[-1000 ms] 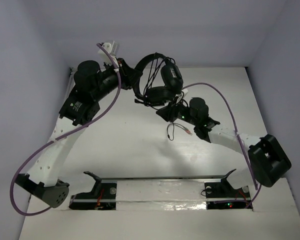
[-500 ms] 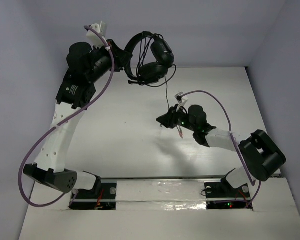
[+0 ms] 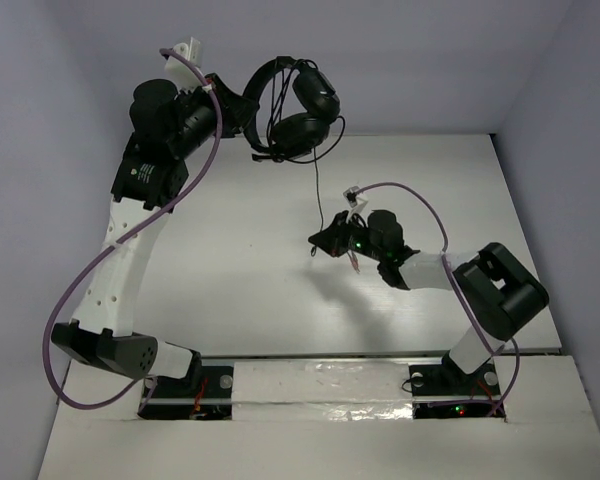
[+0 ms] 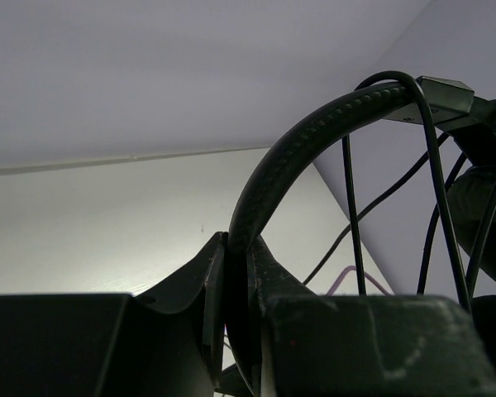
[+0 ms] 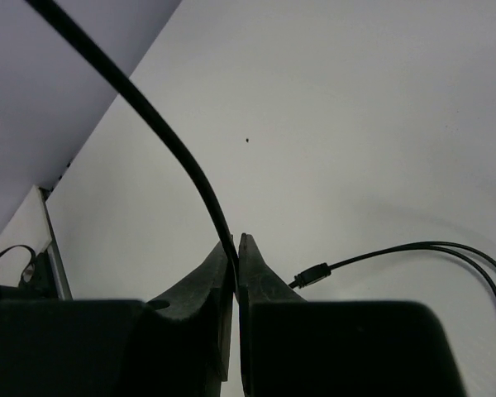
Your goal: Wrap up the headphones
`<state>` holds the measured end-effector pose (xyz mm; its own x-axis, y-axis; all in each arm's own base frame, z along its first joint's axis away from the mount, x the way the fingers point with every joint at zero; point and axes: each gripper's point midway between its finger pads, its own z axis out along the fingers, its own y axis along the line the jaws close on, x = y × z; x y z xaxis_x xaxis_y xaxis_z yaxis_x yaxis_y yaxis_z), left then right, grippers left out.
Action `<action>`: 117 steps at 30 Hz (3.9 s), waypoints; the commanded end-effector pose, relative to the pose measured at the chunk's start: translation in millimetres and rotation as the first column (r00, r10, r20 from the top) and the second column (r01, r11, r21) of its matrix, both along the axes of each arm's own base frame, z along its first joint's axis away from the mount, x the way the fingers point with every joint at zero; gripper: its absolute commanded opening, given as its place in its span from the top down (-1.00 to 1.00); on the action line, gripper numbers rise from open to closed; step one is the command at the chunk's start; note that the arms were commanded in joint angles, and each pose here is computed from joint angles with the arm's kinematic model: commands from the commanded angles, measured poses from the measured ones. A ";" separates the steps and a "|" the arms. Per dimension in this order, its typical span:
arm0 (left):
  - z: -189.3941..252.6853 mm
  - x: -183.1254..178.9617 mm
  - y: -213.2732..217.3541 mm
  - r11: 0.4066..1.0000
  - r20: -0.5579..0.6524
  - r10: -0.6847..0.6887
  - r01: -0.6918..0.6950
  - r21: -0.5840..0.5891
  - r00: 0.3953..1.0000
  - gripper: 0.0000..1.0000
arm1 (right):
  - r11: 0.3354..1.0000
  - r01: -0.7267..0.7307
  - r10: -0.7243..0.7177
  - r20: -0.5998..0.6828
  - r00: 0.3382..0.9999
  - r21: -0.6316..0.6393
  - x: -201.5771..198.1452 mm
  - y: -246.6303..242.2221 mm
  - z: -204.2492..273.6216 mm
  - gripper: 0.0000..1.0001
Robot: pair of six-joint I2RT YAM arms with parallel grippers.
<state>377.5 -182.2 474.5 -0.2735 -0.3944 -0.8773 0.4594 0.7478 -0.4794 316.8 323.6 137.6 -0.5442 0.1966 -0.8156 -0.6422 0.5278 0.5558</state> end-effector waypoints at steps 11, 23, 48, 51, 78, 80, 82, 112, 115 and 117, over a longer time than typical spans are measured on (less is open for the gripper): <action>20.4 36.6 58.0 0.924 0.088 0.378 -0.368 -0.106 0.922 1.00 | 1.000 0.025 -0.025 0.028 0.999 -0.015 -22.0 13.3 33.3 1.00; -98.2 79.7 82.9 0.796 -0.037 0.603 -0.599 0.090 0.797 1.00 | 0.935 0.006 -0.010 -0.008 1.000 -0.354 -87.1 26.1 46.0 1.00; -277.5 23.3 -14.4 0.827 -0.097 0.405 -0.319 0.464 0.909 1.00 | 0.790 0.211 -0.060 0.269 0.961 -0.576 -72.8 -21.9 152.1 1.00; -291.4 -0.1 -22.9 0.835 -0.116 0.332 -0.234 0.498 0.936 1.00 | 0.766 0.251 -0.082 0.297 0.951 -0.592 -64.6 -24.3 150.7 1.00; -304.1 3.0 -64.0 0.964 -0.332 0.171 -0.088 0.250 0.928 1.00 | 0.893 -0.096 0.150 0.091 0.984 -0.439 -138.6 -18.7 154.4 1.00; -287.8 12.0 -71.4 0.983 -0.334 0.123 -0.068 0.170 0.934 1.00 | 0.896 -0.152 0.200 0.074 0.977 -0.418 -147.2 -8.0 155.2 1.00; -286.2 23.3 -75.2 0.987 -0.343 0.125 -0.081 0.140 0.931 1.00 | 0.883 -0.222 0.269 0.059 0.961 -0.413 -163.0 7.6 153.4 1.00; -325.5 -11.6 -70.7 0.960 -0.278 0.087 -0.006 0.280 0.957 1.00 | 0.833 0.123 0.057 0.304 0.951 -0.539 -123.5 -18.5 204.0 1.00; -324.2 -33.0 -67.0 0.957 -0.268 0.038 0.042 0.288 0.963 1.00 | 0.788 0.186 0.021 0.327 0.945 -0.587 -116.6 -35.3 196.5 1.00; -324.3 -51.6 -70.3 0.935 -0.249 -0.009 0.096 0.342 0.968 1.00 | 0.749 0.205 0.019 0.330 0.944 -0.630 -114.7 -45.2 189.0 1.00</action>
